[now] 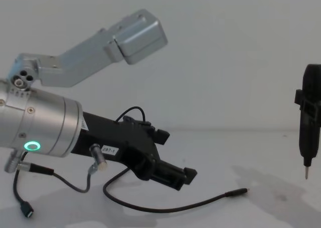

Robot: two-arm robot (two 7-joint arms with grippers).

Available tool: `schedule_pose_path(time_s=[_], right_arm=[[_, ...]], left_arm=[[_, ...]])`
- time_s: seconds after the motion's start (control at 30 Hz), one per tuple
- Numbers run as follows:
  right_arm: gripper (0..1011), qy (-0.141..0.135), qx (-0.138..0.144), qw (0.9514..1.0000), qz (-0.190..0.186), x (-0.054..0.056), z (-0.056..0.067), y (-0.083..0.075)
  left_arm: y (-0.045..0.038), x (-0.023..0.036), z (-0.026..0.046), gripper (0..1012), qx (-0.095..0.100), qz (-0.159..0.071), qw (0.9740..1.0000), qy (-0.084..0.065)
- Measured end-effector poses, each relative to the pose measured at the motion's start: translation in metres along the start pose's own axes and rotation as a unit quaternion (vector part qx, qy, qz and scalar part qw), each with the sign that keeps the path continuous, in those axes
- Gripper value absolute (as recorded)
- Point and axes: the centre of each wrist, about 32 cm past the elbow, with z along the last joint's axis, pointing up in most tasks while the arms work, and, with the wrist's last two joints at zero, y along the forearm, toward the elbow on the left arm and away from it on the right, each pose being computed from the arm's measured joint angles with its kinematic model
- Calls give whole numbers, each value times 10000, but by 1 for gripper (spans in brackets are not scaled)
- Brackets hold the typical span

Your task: Pick up the data cable with the one hand.

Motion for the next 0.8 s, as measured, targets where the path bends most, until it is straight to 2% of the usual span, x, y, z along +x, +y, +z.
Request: schedule_pose_path(time_s=[0.47, 0.8], right_arm=[[268, 0, 0, 10000, 0, 0, 0, 0], [268, 0, 0, 10000, 0, 0, 0, 0]], left_arm=[[-176, -26, -8, 1001, 385, -63, 9991, 147], [-286, -30, -34, 1001, 565, -18, 9982, 200]])
